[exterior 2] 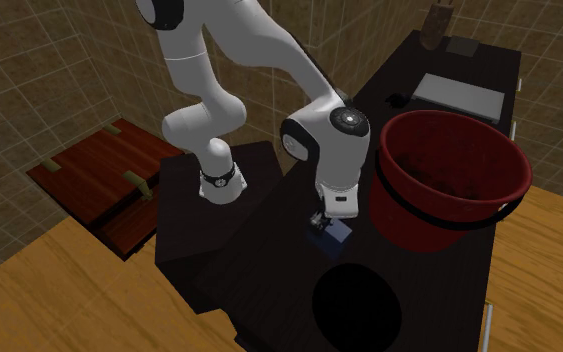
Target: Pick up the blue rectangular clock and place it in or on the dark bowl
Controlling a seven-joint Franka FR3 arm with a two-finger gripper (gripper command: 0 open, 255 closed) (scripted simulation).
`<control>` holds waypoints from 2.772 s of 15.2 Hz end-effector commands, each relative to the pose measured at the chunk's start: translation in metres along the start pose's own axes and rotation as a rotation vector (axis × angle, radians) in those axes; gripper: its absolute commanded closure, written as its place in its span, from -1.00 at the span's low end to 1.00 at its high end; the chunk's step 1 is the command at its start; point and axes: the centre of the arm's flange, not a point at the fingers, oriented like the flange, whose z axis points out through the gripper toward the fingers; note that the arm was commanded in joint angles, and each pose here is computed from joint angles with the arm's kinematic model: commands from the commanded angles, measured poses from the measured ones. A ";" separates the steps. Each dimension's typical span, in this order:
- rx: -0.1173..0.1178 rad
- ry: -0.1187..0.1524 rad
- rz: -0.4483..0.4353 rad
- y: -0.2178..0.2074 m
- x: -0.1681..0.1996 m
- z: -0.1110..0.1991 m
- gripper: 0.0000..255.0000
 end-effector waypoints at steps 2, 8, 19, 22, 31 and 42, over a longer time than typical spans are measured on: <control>0.000 0.000 0.000 0.002 -0.001 -0.016 1.00; 0.000 0.000 0.000 0.002 0.000 -0.048 1.00; 0.000 0.000 0.000 0.009 0.012 -0.099 1.00; 0.000 0.000 0.000 0.028 0.046 -0.103 1.00; 0.000 0.000 0.000 0.087 0.149 -0.115 1.00; 0.000 0.000 0.000 0.091 0.155 -0.064 1.00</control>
